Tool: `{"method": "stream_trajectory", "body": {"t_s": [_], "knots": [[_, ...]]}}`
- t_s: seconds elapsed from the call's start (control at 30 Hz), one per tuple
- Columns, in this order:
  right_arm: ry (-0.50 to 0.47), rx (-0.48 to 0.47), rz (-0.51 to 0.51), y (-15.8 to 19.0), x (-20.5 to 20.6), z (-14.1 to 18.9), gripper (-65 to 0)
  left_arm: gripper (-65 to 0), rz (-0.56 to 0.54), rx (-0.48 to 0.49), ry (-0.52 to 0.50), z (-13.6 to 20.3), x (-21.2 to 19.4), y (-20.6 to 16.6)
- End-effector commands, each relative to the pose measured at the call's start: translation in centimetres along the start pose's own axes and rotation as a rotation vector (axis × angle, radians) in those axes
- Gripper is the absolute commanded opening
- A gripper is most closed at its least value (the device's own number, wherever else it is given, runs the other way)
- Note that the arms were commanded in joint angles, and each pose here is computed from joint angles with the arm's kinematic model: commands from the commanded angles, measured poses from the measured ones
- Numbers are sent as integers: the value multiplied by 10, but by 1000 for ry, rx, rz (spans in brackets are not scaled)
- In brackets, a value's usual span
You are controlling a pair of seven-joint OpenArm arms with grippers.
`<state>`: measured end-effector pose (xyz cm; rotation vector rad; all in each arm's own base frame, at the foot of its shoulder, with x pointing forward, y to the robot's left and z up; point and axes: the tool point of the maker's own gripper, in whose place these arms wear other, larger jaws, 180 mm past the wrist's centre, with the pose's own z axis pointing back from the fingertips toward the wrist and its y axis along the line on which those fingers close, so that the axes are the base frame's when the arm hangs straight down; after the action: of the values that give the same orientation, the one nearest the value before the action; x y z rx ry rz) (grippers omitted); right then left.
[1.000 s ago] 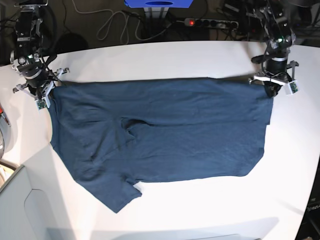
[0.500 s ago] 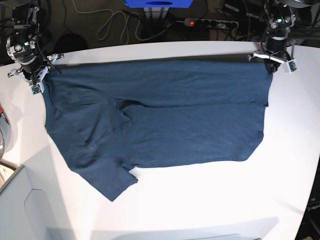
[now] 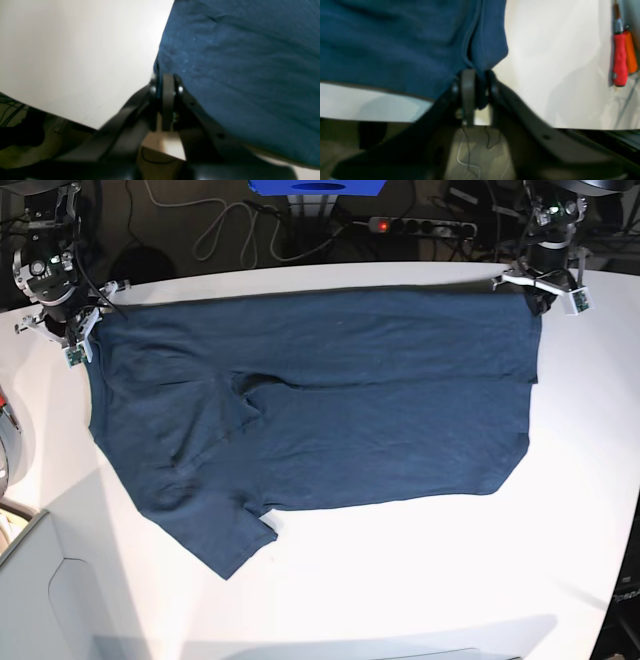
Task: Fold the T-shirt properly
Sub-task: 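Lay the edge down and open both grippers, then move both grippers to the hem corners and pinch them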
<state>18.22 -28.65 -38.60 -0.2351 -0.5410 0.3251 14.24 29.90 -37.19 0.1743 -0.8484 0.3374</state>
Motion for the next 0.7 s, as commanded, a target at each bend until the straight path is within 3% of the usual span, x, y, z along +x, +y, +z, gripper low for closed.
{"method": "stream_trajectory", "body": {"t_s": [0.0,0.13,0.2,0.27,0.47,0.67], "knots": [[-19,-22,17,-8,6,4,-493,-614,-7,7,-36,3,10,3],[-19,-23,16,-9,6,4,-322,-416,-8,6,-39,4,11,2],[-23,-25,15,-9,7,4,-250,-364,-15,1,-58,5,18,1],[-25,-33,8,-12,7,5,-218,-362,-22,4,-93,10,31,0],[-64,-90,-60,-27,13,14,-216,-361,-37,36,-212,24,73,7],[-140,-117,-51,-35,42,22,-216,-360,17,60,-379,5,134,12]]}}
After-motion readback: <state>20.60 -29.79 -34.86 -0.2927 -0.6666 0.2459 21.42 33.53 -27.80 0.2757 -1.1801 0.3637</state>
